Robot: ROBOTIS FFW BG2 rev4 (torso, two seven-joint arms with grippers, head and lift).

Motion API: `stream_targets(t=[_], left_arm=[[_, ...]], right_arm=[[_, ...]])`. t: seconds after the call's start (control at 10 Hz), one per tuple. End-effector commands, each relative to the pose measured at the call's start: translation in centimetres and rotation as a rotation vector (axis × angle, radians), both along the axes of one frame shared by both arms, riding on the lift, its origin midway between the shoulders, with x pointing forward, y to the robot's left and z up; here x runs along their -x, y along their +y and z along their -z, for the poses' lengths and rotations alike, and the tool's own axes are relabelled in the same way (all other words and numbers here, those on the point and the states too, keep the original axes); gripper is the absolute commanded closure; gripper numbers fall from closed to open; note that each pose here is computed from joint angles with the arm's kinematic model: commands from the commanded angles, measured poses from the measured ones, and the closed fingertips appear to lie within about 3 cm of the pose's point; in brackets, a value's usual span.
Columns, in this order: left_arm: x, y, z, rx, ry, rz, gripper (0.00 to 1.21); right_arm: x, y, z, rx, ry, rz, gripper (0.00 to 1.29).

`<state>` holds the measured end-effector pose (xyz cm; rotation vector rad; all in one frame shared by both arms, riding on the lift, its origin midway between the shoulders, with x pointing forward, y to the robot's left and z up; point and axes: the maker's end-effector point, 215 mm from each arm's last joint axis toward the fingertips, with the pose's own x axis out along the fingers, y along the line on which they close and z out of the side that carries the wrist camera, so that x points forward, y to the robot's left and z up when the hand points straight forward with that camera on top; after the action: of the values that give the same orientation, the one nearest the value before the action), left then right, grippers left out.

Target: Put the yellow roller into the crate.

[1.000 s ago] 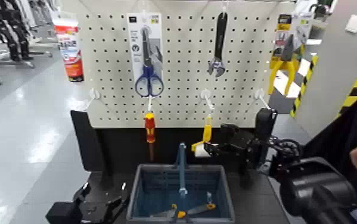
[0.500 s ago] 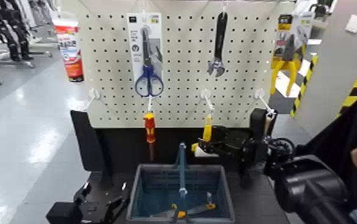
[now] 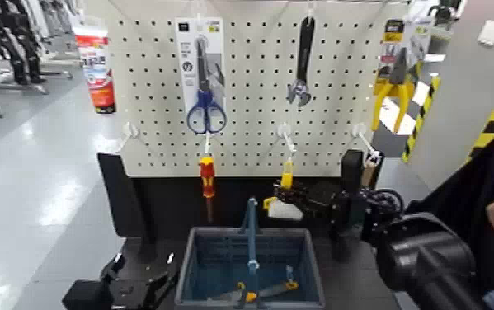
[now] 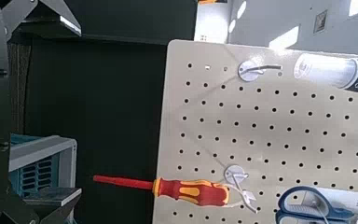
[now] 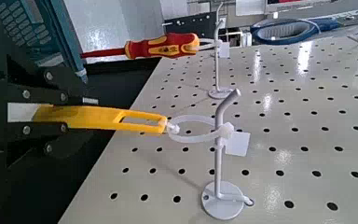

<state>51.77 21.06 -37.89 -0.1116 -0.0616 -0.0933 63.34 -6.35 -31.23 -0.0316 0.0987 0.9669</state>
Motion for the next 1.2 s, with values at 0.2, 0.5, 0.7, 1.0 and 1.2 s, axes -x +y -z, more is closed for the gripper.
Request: stream_targets(t=[0.2, 0.5, 0.7, 1.0, 1.2], left_arm=[[0.1, 0.0, 0.1, 0.001, 0.002, -0.001, 0.11], [0.1, 0.0, 0.1, 0.002, 0.002, -0.002, 0.11], [0.1, 0.0, 0.1, 0.004, 0.002, -0.003, 0.11], [0.1, 0.0, 0.1, 0.004, 0.003, -0.003, 0.11], [0.1, 0.0, 0.2, 0.004, 0.005, -0.003, 0.11]], right_arm=[[0.1, -0.4, -0.4, -0.014, -0.007, 0.014, 1.24], [0.8, -0.4, -1.2, -0.027, -0.014, 0.01, 1.24], [1.6, 0.1, -2.4, -0.038, -0.023, -0.005, 1.24], [2.8, 0.4, -3.1, -0.05, -0.018, -0.028, 1.24], [3.5, -0.1, -3.5, -0.062, -0.017, -0.021, 1.24]])
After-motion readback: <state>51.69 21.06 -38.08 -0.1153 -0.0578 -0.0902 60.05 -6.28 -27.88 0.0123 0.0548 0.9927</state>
